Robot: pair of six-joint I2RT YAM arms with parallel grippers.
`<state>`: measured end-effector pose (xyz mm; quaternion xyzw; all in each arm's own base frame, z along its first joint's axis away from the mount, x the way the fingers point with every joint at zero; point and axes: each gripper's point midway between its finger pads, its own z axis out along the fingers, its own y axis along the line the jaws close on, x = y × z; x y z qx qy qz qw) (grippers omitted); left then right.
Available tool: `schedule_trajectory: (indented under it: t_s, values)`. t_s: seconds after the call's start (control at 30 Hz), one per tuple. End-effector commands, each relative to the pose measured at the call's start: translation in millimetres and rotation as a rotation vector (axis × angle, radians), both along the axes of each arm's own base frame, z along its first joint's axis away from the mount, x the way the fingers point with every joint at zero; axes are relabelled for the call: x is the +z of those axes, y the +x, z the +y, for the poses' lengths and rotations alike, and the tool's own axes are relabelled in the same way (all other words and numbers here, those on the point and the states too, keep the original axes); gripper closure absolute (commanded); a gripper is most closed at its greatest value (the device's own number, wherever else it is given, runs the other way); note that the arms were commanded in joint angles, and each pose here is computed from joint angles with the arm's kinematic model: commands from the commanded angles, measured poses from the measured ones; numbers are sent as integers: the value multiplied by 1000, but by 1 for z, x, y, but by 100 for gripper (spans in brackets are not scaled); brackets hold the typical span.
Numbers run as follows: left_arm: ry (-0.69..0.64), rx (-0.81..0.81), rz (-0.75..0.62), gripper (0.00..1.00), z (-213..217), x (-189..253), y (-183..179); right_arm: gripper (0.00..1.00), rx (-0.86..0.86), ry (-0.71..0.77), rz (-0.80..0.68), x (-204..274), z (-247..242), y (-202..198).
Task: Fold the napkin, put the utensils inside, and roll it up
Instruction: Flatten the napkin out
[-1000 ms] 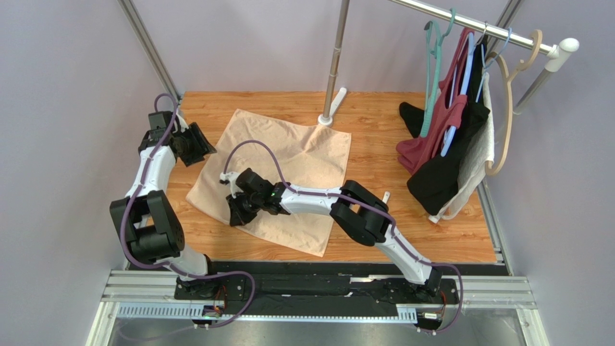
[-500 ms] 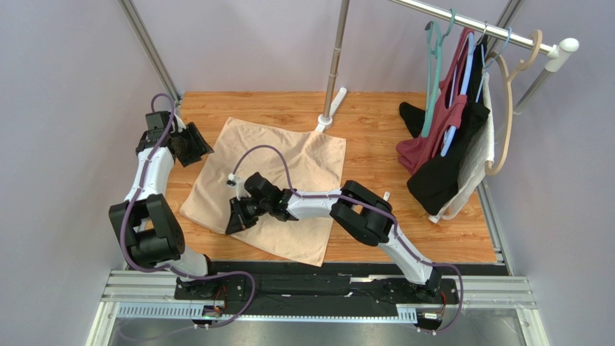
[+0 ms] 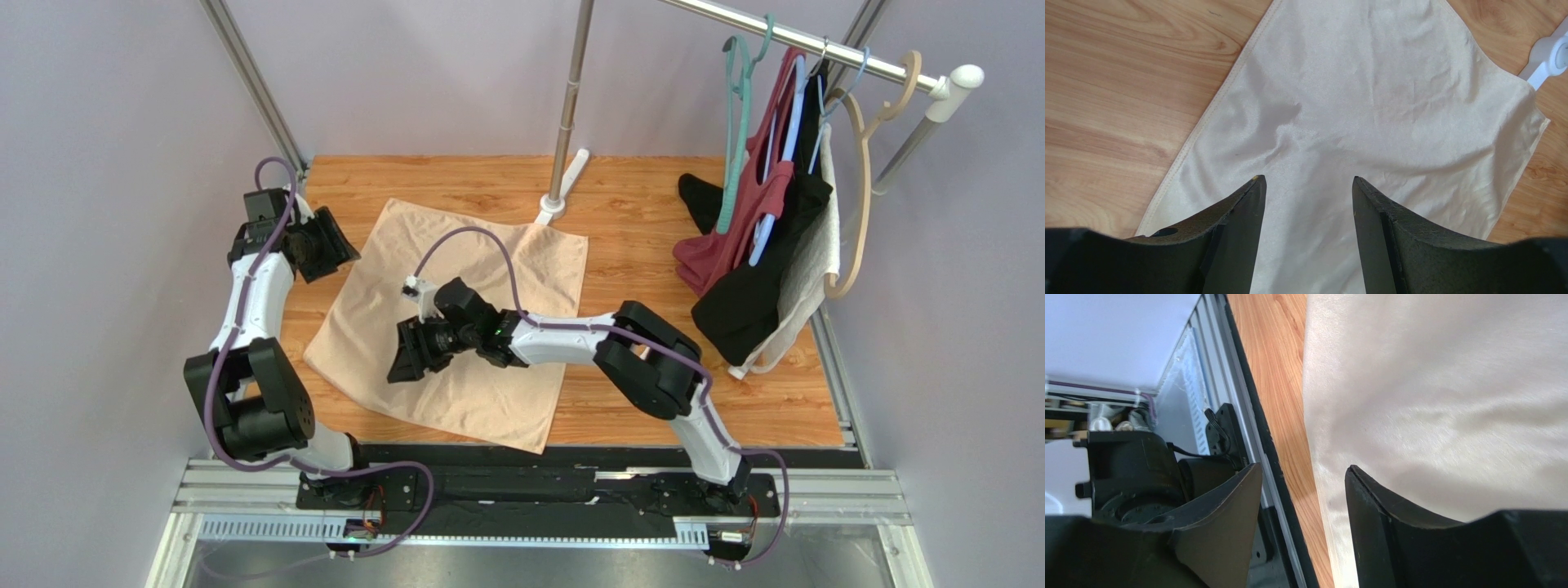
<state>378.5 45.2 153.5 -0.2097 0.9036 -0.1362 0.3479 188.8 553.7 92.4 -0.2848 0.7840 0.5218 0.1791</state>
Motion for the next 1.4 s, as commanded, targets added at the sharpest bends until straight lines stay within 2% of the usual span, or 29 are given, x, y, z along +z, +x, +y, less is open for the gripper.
schedule_trajectory:
  t_s: [0.0, 0.1, 0.13, 0.2, 0.27, 0.37, 0.4, 0.53, 0.57, 0.63, 0.77, 0.87, 1.03, 1.27, 1.37]
  values:
    - [138, -50, -97, 37, -2, 35, -3, 42, -121, -86, -215, 32, -40, 27]
    - [185, -148, -91, 36, -33, 33, -3, 41, -184, -157, -233, 23, -69, 42]
    - [182, -179, -88, 36, -44, 31, -3, 41, -199, -197, -217, 8, -84, 42]
    - [123, -275, -72, 36, -80, 23, -3, 41, -236, -219, -189, -1, -103, 54]
    - [55, -267, -70, 36, -89, 14, 5, 41, -252, -261, -150, -20, -118, 56]
    - [-47, -123, -27, 36, -80, -1, 6, 41, -283, -297, -110, -36, -137, 67]
    - [-30, 5, 11, 35, -65, -16, 1, 41, -305, -315, -102, -42, -144, 74]
    - [25, 305, -37, 27, -29, -26, -27, 41, -320, -370, -82, -52, -159, 82]
    - [84, 390, -5, 24, -13, -40, -43, 42, -323, -382, -79, -52, -162, 85]
    - [113, 496, -1, 19, 7, -40, -64, 42, -321, -402, -92, -54, -164, 88]
    - [33, 617, 11, 19, 32, -65, -90, 42, -328, -430, -83, -59, -165, 90]
    - [39, 637, 40, 19, 41, -73, -98, 42, -329, -430, -65, -61, -164, 89]
    - [-78, 779, 80, 22, 57, -99, -114, 42, -332, -433, -60, -59, -166, 88]
    - [-32, 881, 40, 24, 70, -93, -134, 42, -327, -441, -67, -57, -164, 90]
    - [-26, 921, 75, 24, 73, -98, -143, 42, -320, -436, -64, -57, -162, 91]
